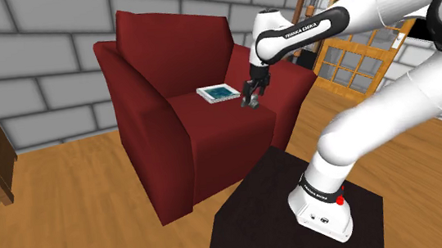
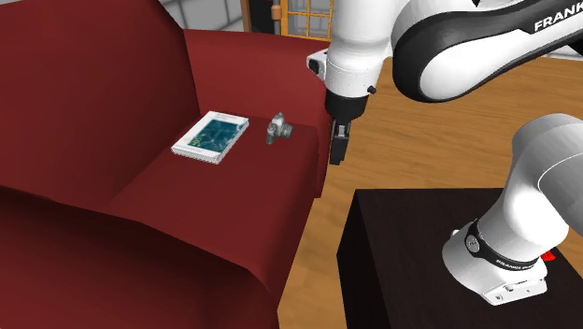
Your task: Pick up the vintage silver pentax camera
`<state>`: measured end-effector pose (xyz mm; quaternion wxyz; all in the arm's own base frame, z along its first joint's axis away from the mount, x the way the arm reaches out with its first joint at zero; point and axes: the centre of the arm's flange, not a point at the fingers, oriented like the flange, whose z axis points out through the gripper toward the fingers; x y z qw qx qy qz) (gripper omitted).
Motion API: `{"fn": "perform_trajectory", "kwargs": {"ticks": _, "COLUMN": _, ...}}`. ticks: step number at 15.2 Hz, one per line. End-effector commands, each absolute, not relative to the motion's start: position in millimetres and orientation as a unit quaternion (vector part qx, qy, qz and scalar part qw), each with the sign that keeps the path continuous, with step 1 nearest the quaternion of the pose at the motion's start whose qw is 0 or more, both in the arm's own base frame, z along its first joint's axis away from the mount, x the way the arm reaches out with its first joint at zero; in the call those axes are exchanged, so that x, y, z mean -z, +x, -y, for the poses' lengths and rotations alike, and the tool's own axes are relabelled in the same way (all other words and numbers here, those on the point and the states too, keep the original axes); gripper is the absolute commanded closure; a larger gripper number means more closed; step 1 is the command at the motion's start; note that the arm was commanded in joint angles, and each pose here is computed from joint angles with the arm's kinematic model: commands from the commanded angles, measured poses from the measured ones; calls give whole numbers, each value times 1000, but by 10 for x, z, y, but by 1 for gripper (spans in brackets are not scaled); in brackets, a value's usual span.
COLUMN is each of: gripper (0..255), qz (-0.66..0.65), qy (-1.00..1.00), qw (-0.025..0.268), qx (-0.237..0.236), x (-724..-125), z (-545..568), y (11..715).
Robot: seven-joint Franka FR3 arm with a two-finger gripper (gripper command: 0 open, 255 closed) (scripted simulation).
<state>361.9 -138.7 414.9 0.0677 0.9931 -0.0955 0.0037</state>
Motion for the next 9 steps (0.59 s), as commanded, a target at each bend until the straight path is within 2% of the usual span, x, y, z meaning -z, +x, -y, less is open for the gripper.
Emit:
{"fn": "perform_trajectory", "kwargs": {"ticks": 1, "gripper": 0, "qz": 98, "qy": 992, "qw": 76, "qx": -12, "x": -4012, "z": 1565, "y": 3682}}
{"fn": "perform_trajectory", "kwargs": {"ticks": 9, "gripper": 0, "qz": 109, "qy": 988, "qw": 105, "qx": -42, "x": -3527, "z": 2351, "y": 3942}}
